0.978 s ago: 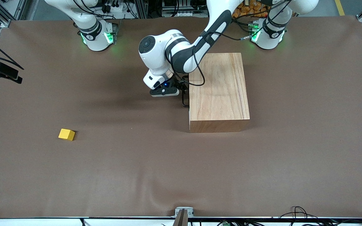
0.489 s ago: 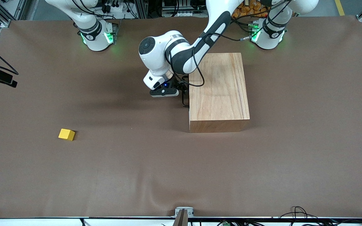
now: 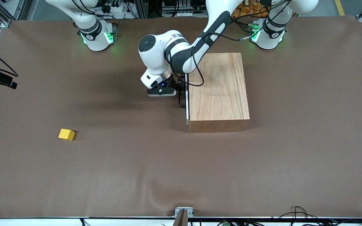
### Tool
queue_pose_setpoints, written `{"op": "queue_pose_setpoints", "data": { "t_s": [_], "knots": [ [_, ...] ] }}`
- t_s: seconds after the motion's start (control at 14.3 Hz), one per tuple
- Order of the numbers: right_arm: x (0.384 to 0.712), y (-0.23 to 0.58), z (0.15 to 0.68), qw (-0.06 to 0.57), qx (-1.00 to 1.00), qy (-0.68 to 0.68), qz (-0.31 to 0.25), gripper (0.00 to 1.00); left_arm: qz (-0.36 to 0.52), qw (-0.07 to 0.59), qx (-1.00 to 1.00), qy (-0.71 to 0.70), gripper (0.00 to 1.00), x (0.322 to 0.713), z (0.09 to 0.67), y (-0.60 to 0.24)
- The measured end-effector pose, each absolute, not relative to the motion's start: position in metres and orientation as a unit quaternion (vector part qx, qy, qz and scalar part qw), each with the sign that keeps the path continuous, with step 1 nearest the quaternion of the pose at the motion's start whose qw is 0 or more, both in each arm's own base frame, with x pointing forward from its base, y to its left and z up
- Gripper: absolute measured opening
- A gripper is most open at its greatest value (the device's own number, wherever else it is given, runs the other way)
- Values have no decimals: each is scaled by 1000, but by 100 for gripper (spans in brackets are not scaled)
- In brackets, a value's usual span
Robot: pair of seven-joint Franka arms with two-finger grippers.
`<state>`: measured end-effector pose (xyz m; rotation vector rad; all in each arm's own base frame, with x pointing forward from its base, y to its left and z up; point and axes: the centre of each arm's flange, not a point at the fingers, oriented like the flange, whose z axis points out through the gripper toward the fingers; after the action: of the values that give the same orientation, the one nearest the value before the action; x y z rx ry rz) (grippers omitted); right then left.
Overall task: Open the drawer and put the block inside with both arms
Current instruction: 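Pull the drawer open with the left gripper while the right gripper reaches the cube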
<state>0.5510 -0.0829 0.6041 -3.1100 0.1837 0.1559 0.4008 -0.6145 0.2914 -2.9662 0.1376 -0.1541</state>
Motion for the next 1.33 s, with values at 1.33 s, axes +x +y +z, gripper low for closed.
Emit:
{"op": "queue_pose_setpoints", "data": {
  "t_s": [1.33],
  "knots": [
    [555,-113,585,13,-994,85,65,100,-92,-5,-993,71,100,386,304,-648]
  ]
}}
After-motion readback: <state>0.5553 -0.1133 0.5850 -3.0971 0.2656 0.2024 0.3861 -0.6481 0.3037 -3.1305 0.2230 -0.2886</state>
